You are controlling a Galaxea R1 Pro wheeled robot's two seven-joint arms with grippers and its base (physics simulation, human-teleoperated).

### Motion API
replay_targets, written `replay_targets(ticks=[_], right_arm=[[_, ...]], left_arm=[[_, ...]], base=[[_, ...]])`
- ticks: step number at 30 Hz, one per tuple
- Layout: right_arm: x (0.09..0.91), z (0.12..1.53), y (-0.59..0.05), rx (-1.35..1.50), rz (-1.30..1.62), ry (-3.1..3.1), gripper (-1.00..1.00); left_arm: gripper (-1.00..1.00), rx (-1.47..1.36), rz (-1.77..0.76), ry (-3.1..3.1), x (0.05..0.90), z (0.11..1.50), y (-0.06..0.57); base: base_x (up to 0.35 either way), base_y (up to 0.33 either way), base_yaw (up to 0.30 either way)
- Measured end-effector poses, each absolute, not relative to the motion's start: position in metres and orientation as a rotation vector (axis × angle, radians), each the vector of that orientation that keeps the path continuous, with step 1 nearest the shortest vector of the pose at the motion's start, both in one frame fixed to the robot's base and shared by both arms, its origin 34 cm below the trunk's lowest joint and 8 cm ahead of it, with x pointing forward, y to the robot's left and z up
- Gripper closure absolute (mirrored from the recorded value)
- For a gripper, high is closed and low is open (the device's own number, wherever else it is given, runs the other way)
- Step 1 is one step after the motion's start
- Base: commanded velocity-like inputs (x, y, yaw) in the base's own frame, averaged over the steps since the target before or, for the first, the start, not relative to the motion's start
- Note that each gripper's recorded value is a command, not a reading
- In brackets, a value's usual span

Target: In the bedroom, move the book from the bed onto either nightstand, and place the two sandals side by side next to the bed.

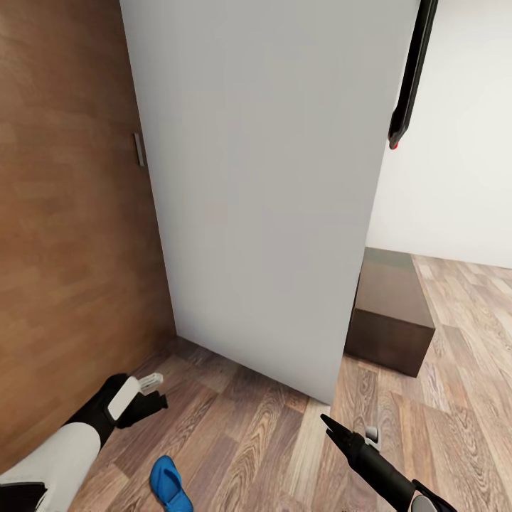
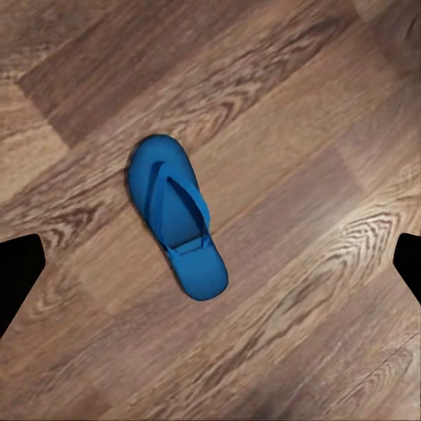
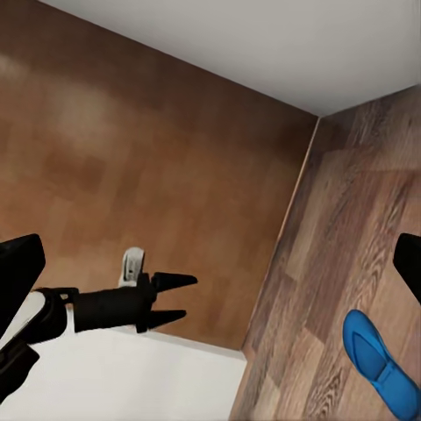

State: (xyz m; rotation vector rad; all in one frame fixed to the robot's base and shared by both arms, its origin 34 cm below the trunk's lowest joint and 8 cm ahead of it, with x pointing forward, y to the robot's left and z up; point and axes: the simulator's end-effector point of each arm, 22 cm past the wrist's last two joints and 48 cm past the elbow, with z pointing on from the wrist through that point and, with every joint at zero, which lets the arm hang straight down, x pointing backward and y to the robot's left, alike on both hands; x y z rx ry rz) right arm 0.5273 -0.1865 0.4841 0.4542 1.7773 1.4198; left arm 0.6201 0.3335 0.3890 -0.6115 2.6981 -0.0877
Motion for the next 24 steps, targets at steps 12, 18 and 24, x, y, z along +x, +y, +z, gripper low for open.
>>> replay_targets(ticks=[12, 18, 24], right_arm=[[0.524, 0.460, -0.188, 0.485, 1.417, 1.805, -1.00], [0.523, 0.448, -0.188, 0.505, 1.417, 1.825, -1.00], [0.521, 0.437, -0.188, 0.525, 1.416, 1.844, -1.00]], left_arm=[[-1.00, -0.328, -0.023, 2.713, 0.642, 0.387, 0.322], [-1.00, -0.018, 0.014, 2.726, 0.648, 0.380, 0.313], [-1.00, 0.275, 0.049, 2.749, 0.645, 0.369, 0.312]], base=[[0.000, 0.000, 0.000], [0.000, 0.000, 0.000], [0.000, 0.000, 0.000]])
